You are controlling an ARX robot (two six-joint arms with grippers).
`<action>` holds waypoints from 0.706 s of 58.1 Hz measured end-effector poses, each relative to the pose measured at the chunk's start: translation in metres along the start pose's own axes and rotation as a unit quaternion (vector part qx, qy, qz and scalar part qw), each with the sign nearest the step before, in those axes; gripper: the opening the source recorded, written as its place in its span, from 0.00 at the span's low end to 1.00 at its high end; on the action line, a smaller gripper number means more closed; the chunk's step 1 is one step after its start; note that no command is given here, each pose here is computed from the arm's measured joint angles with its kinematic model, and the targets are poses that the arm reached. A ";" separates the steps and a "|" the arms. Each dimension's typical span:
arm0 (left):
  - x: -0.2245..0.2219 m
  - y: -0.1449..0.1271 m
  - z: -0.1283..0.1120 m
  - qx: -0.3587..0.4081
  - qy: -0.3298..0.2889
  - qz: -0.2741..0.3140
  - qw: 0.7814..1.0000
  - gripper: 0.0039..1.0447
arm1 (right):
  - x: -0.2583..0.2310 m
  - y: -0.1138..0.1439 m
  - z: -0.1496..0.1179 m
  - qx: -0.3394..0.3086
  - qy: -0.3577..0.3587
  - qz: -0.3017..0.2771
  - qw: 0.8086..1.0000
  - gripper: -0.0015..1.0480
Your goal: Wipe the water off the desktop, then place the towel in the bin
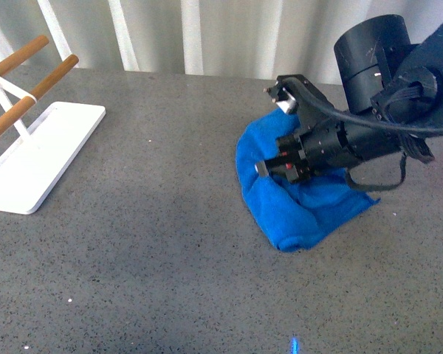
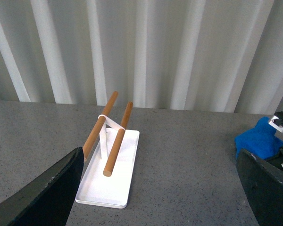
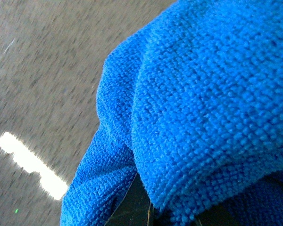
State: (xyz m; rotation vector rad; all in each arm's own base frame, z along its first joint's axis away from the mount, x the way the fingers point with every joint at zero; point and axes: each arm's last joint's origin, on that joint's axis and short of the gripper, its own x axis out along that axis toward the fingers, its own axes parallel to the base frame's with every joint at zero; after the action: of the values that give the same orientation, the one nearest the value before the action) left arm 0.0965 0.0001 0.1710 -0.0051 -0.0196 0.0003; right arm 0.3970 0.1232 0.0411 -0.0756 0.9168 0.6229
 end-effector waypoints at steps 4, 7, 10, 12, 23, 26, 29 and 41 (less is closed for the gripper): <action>0.000 0.000 0.000 0.000 0.000 0.000 1.000 0.94 | -0.011 0.004 -0.011 -0.011 0.019 0.001 1.000 0.05; 0.000 0.000 0.000 0.000 0.000 0.000 1.000 0.94 | -0.023 0.004 -0.023 -0.018 0.035 -0.001 0.999 0.05; 0.000 0.000 0.000 0.000 0.000 0.000 1.000 0.94 | -0.035 0.002 -0.032 -0.023 0.044 -0.006 0.999 0.05; 0.000 0.000 0.000 0.000 0.000 0.000 1.000 0.94 | -0.045 -0.001 -0.038 -0.029 0.048 -0.011 0.998 0.05; 0.000 0.000 0.000 0.000 0.000 0.000 1.000 0.94 | -0.095 -0.019 -0.066 -0.046 0.059 -0.045 0.996 0.05; 0.000 0.000 0.000 0.000 0.000 0.000 1.000 0.94 | -0.105 -0.022 -0.071 -0.049 0.061 -0.051 0.996 0.05; 0.000 0.000 0.000 0.000 0.000 0.000 1.000 0.94 | -0.113 -0.025 -0.075 -0.053 0.061 -0.056 0.995 0.05; 0.000 0.000 0.000 0.000 0.000 0.000 1.000 0.94 | -0.146 -0.045 -0.076 -0.065 0.049 -0.088 0.993 0.05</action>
State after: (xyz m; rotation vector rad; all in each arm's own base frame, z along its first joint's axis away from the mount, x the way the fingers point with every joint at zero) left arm 0.0965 0.0001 0.1710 -0.0051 -0.0196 0.0003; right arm 0.3008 -0.0064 0.0959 -0.3034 0.9510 0.5173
